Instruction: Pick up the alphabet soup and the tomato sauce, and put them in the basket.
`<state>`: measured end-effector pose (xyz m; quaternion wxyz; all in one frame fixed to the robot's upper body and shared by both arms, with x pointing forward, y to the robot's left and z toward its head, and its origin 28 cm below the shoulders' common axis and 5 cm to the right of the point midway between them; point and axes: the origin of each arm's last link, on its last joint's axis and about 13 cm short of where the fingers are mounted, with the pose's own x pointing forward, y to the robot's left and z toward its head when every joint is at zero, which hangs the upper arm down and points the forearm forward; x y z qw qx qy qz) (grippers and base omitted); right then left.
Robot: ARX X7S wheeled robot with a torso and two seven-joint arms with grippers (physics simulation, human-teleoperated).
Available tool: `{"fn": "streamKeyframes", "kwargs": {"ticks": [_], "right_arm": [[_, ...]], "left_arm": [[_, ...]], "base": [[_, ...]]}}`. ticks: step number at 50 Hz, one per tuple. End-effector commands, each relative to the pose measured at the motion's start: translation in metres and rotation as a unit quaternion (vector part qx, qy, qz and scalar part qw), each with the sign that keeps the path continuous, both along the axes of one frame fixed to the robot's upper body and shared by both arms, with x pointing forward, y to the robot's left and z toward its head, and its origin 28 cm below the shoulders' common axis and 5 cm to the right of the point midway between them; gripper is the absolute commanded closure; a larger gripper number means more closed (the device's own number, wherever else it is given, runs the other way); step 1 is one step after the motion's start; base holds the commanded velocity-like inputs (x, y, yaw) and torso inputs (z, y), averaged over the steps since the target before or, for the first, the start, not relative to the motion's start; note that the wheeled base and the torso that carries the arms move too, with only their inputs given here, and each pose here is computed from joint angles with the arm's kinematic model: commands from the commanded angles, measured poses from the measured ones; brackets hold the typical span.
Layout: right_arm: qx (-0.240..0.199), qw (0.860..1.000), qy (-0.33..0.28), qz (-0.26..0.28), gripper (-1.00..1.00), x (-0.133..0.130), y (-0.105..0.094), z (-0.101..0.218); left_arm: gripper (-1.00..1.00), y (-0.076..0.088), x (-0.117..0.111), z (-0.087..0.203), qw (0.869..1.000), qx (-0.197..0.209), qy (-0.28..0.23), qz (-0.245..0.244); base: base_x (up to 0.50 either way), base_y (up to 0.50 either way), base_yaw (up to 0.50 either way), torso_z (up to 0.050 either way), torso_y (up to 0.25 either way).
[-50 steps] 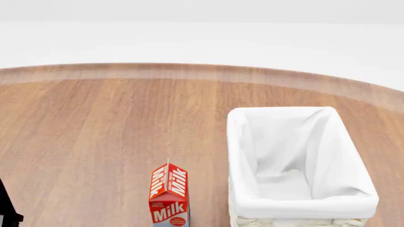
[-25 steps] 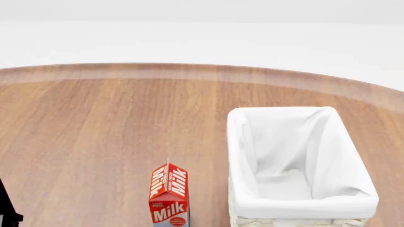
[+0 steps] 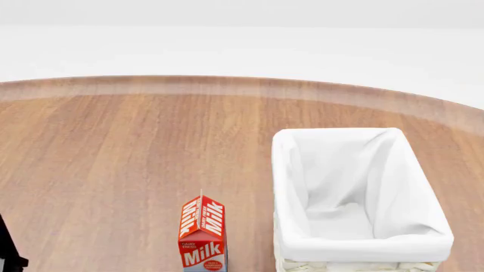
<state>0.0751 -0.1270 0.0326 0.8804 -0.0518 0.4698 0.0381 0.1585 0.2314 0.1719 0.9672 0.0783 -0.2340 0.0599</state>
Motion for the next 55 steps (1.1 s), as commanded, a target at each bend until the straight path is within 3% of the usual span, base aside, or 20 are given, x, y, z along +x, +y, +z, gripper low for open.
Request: {"fn": "streamKeyframes", "kwargs": {"ticks": [1, 11, 31, 39, 55], "right_arm": [[0.01, 1.0, 0.007, 0.006, 1.0, -0.002, 0.001, -0.002], [0.011, 1.0, -0.001, 0.006, 1.0, -0.001, 0.001, 0.003], [0.022, 0.992, -0.122, 0.003, 1.0, 0.025, -0.001, 0.072], [0.029, 0.985, -0.17, 0.005, 1.0, 0.035, 0.0, 0.092], [0.044, 0.956, -0.289, 0.0, 1.0, 0.055, -0.003, 0.171]], "left_arm": [[-1.0, 0.0, 0.0, 0.0, 1.0, 0.0, 0.001, 0.0], [-1.0, 0.0, 0.001, -0.001, 1.0, 0.0, 0.002, 0.0], [-1.0, -0.001, 0.002, 0.001, 1.0, 0.0, 0.0, -0.002], [-1.0, -0.001, 0.003, 0.001, 1.0, 0.0, 0.0, -0.002], [-1.0, -0.001, 0.003, 0.0, 1.0, 0.0, 0.001, -0.004]], "base": [[0.0, 0.0, 0.0, 0.0, 0.0], [0.0, 0.0, 0.0, 0.0, 0.0], [0.0, 0.0, 0.0, 0.0, 0.0], [0.0, 0.0, 0.0, 0.0, 0.0], [0.0, 0.0, 0.0, 0.0, 0.001]]}}
